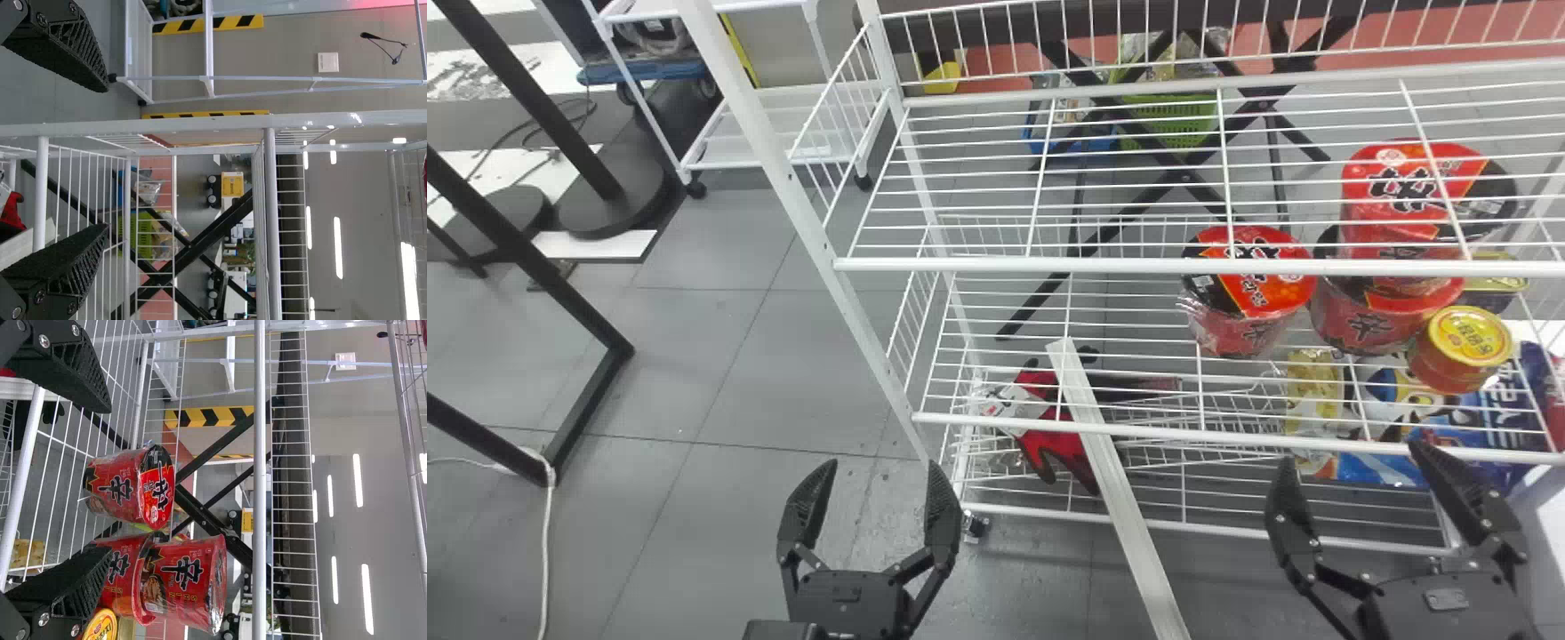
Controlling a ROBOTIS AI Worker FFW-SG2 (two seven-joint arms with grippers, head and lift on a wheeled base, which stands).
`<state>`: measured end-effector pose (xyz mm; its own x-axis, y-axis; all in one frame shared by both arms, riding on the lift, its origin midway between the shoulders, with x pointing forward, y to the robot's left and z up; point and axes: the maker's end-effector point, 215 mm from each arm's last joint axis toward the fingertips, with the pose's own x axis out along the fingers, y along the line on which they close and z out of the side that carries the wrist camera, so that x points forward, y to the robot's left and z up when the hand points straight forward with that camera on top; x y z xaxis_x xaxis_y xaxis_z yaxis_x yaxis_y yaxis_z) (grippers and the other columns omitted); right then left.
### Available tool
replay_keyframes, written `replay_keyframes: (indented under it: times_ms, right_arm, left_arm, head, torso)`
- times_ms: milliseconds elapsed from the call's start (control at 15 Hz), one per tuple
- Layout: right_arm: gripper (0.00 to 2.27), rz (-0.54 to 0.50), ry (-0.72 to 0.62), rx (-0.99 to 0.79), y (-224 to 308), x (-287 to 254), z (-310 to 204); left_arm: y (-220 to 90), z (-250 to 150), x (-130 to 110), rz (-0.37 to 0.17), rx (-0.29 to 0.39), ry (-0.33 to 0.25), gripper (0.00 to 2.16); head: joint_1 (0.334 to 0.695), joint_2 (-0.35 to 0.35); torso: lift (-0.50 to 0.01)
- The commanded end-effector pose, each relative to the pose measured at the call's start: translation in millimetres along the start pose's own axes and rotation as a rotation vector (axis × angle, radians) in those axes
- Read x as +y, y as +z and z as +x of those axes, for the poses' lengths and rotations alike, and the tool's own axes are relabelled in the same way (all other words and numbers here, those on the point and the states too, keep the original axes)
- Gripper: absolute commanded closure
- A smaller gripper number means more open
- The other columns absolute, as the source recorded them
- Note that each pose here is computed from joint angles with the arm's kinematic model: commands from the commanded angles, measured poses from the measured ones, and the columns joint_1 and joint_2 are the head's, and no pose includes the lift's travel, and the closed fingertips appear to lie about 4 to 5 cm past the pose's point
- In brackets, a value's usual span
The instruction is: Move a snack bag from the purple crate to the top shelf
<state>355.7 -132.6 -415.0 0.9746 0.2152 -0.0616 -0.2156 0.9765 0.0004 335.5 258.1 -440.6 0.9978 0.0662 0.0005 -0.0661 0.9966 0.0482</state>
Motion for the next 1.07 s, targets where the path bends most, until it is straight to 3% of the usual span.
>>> replay_keyframes:
  times_ms: [0,267,533,733,1000]
  right_arm:
    - [0.08,0.026,-0.009,0.020,1.5,-4.6,-1.4]
    - [0.09,0.090,-0.049,0.129,29.5,-58.8,-21.1]
    - [0.09,0.170,-0.091,0.242,52.9,-126.0,-59.1]
    - [0.09,0.248,-0.072,0.354,57.2,-139.8,-86.2]
    - [0.09,0.372,-0.036,0.463,62.7,-155.1,-121.1]
  left_arm:
    - [-0.5,-0.6,0.4,0.001,0.002,0.000,0.08]
    - [-1.9,-6.4,9.0,-0.002,0.001,0.019,0.08]
    - [-3.0,-2.1,7.0,-0.005,-0.001,0.015,0.08]
    - [-4.8,-0.8,5.5,-0.006,0.001,0.010,0.08]
    - [-5.5,-0.8,8.4,-0.005,0.003,0.011,0.08]
  head:
    - [0.695,0.209]
    - [0.695,0.198]
    - [0.695,0.099]
    - [0.695,-0.011]
    - [0.695,-0.053]
  torso:
    - [-0.454]
    - [-0.454]
    - [-0.454]
    - [-0.454]
    - [-0.454]
